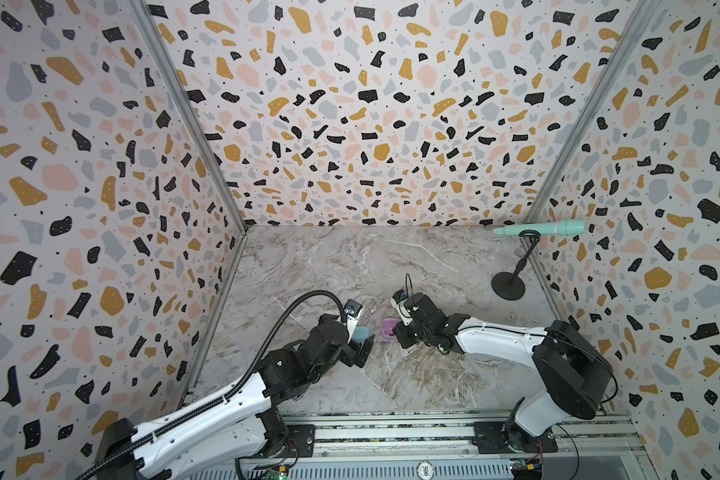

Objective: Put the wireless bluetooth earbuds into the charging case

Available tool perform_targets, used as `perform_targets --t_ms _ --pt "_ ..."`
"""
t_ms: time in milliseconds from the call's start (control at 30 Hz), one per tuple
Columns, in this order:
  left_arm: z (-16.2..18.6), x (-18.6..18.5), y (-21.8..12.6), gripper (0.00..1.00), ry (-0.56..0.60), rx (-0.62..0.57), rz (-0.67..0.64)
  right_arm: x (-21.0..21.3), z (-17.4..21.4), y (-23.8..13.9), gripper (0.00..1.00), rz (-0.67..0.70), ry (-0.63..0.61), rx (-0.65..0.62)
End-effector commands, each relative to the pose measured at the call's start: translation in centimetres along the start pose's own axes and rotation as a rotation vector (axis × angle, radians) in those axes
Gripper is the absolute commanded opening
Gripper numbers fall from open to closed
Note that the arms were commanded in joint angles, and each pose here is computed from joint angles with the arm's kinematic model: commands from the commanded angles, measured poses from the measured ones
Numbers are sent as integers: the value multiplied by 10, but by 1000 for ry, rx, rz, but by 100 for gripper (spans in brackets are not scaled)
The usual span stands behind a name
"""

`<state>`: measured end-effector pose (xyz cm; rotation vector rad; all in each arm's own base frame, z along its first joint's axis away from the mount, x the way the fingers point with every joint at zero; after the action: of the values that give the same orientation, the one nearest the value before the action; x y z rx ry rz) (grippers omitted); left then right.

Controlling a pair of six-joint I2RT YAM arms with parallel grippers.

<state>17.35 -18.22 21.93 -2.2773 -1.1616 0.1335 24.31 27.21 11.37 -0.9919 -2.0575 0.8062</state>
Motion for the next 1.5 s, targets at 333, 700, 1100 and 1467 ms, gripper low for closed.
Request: perform_targets --t_ms 333,700,1100,1467 --pt "-1 -2 2 100 4 -14 7 2 -20 6 17 -6 -28 -18" --pt "-1 -3 2 100 6 -11 11 0 -15 13 17 0 -32 4" --pt "-2 -3 2 100 6 -14 15 -2 -10 16 17 -5 -22 12" --pt "-3 -3 1 100 6 -16 16 -2 -7 19 17 -11 -15 21"
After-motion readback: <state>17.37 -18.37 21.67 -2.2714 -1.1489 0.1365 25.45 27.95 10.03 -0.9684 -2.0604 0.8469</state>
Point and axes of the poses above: each gripper's point midway between its finger pads, its own y axis out along the fingers, its own x axis along the line the jaws close on, z = x × y, the point moved 6 cm from there along -y, back along the fingers, and after that the axes turned 9 degrees about y, right-handed, at the moved point
